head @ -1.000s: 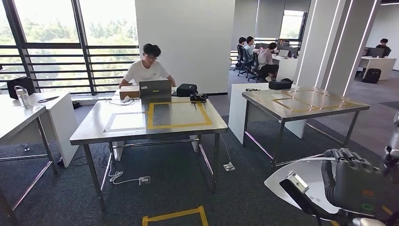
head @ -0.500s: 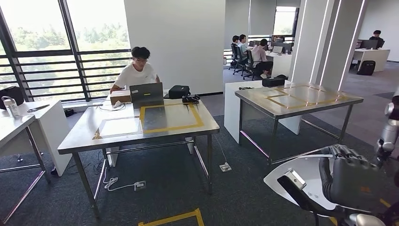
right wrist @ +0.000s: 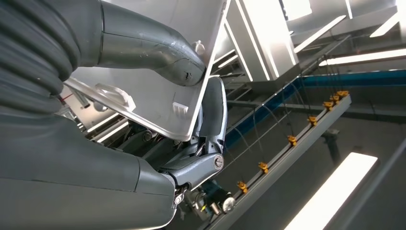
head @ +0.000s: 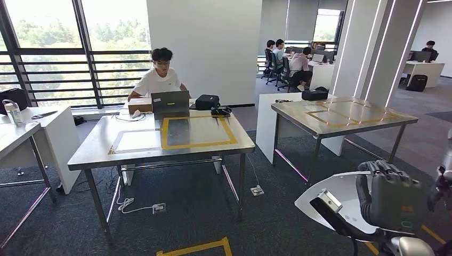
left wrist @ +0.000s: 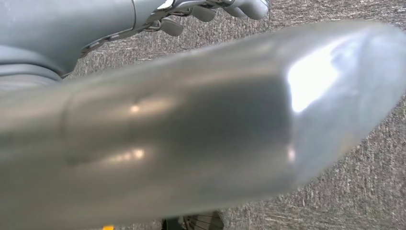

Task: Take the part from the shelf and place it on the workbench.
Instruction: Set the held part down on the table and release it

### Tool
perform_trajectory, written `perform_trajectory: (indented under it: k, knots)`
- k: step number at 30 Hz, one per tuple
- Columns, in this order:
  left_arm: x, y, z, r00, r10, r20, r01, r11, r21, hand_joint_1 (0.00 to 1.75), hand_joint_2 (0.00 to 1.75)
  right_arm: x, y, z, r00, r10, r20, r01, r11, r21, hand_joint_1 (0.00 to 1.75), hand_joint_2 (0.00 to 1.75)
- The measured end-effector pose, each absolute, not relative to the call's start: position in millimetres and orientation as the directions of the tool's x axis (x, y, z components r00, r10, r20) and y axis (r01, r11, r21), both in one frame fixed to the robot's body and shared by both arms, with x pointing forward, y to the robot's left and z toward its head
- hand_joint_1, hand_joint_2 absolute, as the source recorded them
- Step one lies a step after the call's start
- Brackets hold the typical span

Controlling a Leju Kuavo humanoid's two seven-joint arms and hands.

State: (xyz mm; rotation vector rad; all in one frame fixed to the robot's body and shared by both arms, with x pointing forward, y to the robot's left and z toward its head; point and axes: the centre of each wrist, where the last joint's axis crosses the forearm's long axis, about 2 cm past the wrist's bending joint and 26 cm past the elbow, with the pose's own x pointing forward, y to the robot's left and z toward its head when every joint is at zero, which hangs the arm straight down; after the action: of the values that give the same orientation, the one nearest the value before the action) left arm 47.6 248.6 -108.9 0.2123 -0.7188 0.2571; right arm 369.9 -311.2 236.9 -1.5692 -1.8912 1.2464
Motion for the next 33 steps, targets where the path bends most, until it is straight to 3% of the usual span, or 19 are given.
perform_trajectory:
  k: [33]
  knots:
    - [50, 248, -109, 0.732, 0.136, 0.667, -0.265, 0.96, 0.095, 0.0, 0.0, 407, -235, 249, -0.502, 0.826, -0.258, 0.512, 0.044, -0.858, 1.4, 1.75]
